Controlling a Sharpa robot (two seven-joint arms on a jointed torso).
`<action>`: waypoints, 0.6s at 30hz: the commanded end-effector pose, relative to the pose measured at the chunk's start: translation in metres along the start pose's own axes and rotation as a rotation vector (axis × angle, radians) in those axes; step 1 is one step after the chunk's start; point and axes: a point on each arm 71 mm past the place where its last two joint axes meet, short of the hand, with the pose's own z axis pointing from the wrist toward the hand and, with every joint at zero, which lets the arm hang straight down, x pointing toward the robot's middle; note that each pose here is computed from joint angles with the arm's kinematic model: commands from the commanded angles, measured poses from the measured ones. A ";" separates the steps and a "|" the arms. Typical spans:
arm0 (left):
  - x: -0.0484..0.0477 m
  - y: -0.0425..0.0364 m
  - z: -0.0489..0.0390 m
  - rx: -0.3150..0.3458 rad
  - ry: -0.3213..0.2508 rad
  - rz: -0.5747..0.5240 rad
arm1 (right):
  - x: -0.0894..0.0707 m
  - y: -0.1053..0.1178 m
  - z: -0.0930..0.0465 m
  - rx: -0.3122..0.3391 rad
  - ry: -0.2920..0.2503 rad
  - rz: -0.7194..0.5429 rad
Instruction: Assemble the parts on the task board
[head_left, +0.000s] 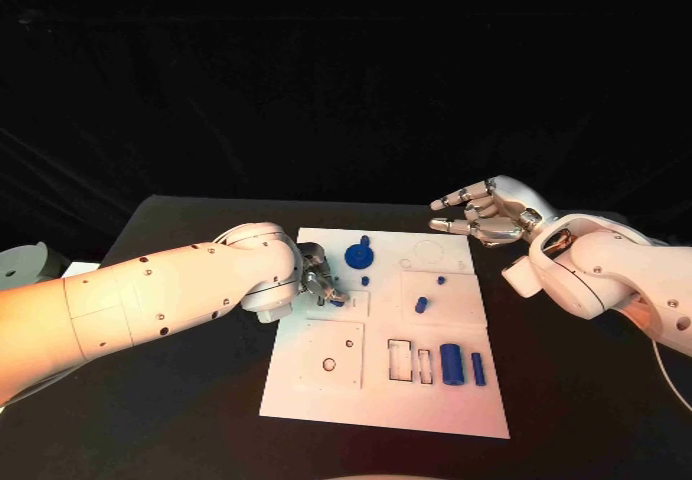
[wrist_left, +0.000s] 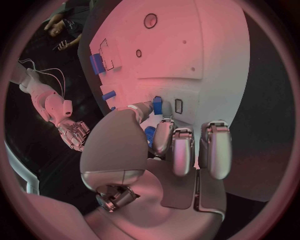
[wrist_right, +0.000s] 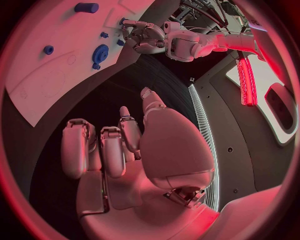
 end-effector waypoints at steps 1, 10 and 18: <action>0.0030 0.0029 0.0011 -0.035 -0.005 0.041 | 0.002 0.000 0.000 -0.006 0.019 0.003; 0.0037 0.0018 0.0003 -0.035 -0.009 0.076 | 0.003 0.000 0.000 -0.006 0.022 0.003; 0.0075 0.0016 0.0014 -0.049 0.048 0.129 | 0.003 0.000 0.000 -0.005 0.024 0.004</action>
